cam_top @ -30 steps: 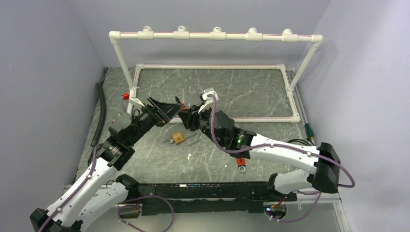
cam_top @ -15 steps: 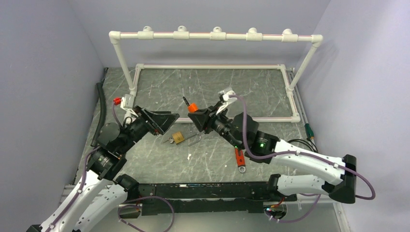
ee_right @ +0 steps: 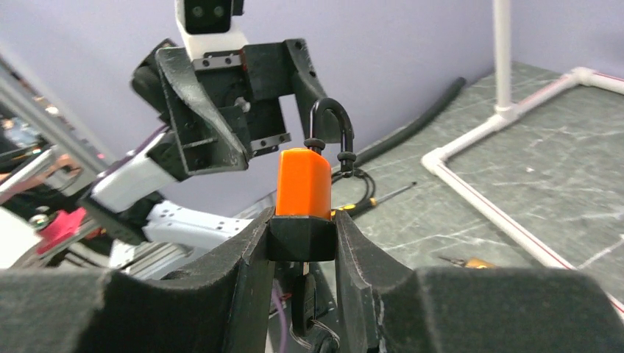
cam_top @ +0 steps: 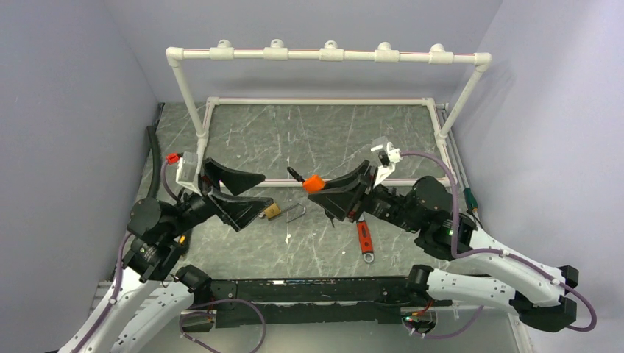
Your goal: Unlock with the key
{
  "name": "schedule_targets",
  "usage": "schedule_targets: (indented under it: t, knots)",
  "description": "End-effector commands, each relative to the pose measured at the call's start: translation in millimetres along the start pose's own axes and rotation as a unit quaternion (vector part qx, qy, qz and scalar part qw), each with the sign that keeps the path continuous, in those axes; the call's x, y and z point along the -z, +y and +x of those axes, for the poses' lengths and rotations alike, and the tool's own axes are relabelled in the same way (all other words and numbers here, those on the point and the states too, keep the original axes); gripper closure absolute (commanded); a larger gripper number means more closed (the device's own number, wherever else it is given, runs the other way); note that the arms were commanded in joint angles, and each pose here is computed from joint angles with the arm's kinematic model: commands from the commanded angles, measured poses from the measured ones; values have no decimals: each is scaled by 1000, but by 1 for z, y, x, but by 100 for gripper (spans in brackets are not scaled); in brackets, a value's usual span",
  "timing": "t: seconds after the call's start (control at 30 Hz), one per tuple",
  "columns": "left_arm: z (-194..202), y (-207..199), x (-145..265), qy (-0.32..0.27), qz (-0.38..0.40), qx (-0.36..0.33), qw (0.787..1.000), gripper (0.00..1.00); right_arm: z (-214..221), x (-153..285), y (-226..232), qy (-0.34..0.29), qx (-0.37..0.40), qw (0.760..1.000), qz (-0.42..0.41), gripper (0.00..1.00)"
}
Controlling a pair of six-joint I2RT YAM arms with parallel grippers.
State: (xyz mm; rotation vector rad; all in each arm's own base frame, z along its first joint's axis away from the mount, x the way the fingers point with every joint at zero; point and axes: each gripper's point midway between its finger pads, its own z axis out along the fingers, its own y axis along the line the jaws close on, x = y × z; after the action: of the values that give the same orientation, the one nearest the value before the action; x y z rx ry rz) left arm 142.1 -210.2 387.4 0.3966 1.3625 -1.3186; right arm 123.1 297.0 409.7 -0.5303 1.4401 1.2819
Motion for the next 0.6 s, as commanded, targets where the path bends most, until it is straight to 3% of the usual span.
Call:
schedule_targets:
  t: [0.0,0.23,0.57]
  knots:
    - [-30,-58,2,-26,129,-48,990,10,-21,13,49,-10,-16,993,-117,100]
    - [-38,-87,6,-20,201,-59,978,16,-22,15,69,-4,-18,985,-172,100]
    - [-31,-81,4,-3,188,-56,980,28,-17,5,76,6,-26,980,-199,100]
